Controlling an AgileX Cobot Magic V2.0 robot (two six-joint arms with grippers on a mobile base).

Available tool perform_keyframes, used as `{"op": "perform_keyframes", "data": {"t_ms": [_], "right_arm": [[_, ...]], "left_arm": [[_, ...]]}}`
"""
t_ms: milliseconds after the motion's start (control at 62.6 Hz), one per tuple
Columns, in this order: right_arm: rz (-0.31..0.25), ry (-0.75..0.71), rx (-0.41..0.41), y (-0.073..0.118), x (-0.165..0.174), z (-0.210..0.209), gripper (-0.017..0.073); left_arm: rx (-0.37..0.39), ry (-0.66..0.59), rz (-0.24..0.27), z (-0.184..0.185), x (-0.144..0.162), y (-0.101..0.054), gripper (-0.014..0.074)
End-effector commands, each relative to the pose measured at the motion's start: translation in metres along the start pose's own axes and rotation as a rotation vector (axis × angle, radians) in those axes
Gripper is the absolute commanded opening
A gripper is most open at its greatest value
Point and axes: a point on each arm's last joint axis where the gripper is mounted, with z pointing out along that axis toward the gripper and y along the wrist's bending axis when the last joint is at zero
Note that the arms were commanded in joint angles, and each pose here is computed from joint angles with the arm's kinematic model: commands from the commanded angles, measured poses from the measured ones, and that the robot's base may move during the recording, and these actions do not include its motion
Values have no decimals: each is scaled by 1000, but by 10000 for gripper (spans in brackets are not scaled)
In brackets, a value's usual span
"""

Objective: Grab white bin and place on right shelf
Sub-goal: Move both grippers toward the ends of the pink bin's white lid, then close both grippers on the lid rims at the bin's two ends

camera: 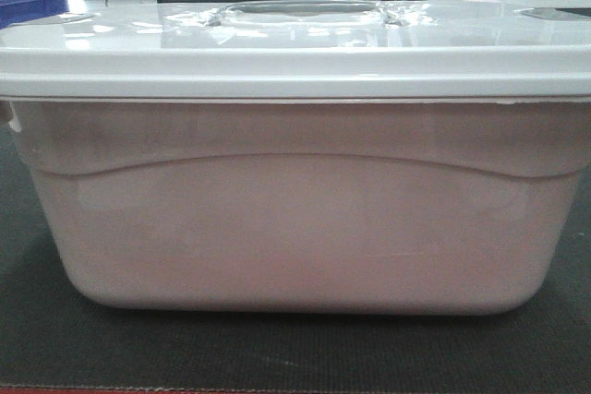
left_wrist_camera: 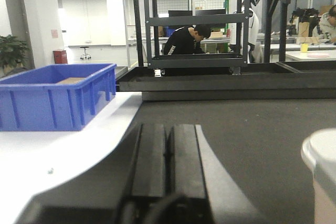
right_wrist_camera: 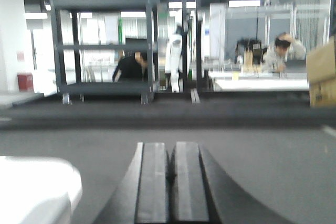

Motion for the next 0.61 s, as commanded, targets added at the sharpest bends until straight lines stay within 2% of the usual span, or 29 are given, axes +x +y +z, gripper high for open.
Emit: {"op": "perform_keyframes", "data": {"t_ms": [0, 112, 192, 351, 383, 463, 527, 559, 591], "right_arm": [[-1, -73, 1, 2, -37, 12, 72], [8, -49, 3, 4, -57, 33, 122], [15, -11, 7, 4, -61, 49, 215], [24, 84, 15, 4, -61, 83, 505], [25, 104, 17, 4, -59, 88, 554], [30, 170, 17, 4, -57, 100, 629], [42, 248, 13, 5, -57, 107, 635], [60, 287, 9, 6, -60, 112, 632], [94, 343, 3, 8, -61, 117, 633]], "left_arm": [[-2, -17, 12, 17, -43, 3, -106], [-2, 65, -25, 41, -66, 4, -31], [2, 142, -63, 60, -69, 4, 59], [14, 314, -141, 95, -63, 1, 344], [16, 341, -153, 101, -60, 1, 375], [25, 385, -213, 110, -59, -1, 426], [38, 439, -264, 116, -60, -4, 435], [48, 472, -291, 118, -63, -5, 435], [60, 498, -294, 121, -65, -6, 435]]}}
